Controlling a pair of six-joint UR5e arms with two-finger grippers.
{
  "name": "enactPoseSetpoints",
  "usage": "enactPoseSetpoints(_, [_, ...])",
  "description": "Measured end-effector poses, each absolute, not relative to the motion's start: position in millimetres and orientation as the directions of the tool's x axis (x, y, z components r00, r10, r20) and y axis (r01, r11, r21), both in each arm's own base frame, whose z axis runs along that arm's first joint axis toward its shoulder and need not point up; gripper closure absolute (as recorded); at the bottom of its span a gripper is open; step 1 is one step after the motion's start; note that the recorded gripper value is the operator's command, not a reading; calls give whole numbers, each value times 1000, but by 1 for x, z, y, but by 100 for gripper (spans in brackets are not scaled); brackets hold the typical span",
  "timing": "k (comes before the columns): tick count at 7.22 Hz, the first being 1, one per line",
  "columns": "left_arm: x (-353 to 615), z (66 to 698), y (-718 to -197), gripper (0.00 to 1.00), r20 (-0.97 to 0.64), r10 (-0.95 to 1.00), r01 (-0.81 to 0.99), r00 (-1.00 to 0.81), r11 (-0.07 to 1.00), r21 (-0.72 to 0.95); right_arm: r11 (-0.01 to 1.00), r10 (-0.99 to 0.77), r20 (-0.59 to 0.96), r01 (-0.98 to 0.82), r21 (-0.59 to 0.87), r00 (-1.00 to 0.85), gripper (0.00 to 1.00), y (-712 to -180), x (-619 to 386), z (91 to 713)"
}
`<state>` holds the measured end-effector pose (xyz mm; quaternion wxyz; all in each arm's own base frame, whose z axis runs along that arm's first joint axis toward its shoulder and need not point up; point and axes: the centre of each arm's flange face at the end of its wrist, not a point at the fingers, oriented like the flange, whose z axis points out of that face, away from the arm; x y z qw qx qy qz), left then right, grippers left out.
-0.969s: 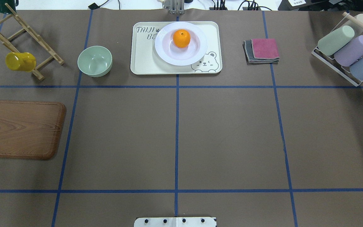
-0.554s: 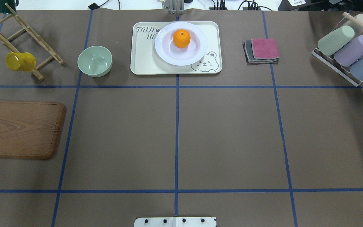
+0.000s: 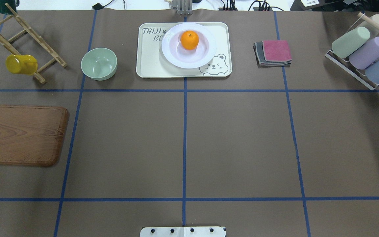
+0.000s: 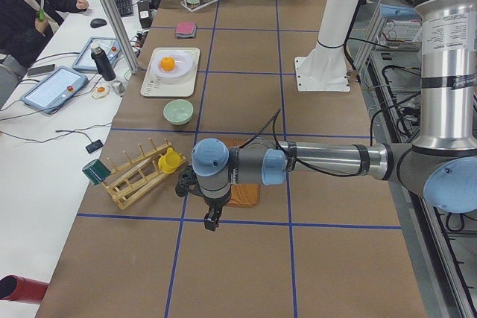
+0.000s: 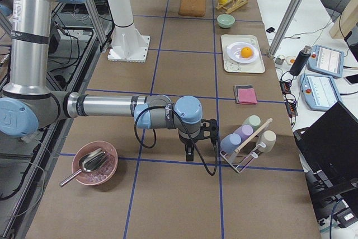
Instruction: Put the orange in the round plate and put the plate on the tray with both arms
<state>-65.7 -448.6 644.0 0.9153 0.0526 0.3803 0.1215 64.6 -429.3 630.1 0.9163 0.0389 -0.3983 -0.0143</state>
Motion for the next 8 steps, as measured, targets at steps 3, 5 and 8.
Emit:
enactPoseSetpoints(3, [-66,645,-448,1,-684,260,-182,681,966,186,997,-57,729,-4,82,682,0,-429,64,630])
enactPoseSetpoints(5, [-66,648,-445,1,-686,257,-182,681,966,181,997,-58,729,-4,83,682,0,-429,64,630])
enactPoseSetpoints(8, [-66,649,-444,1,-686,255,-182,681,967,178,997,-56,726,-5,82,686,0,-429,65,631])
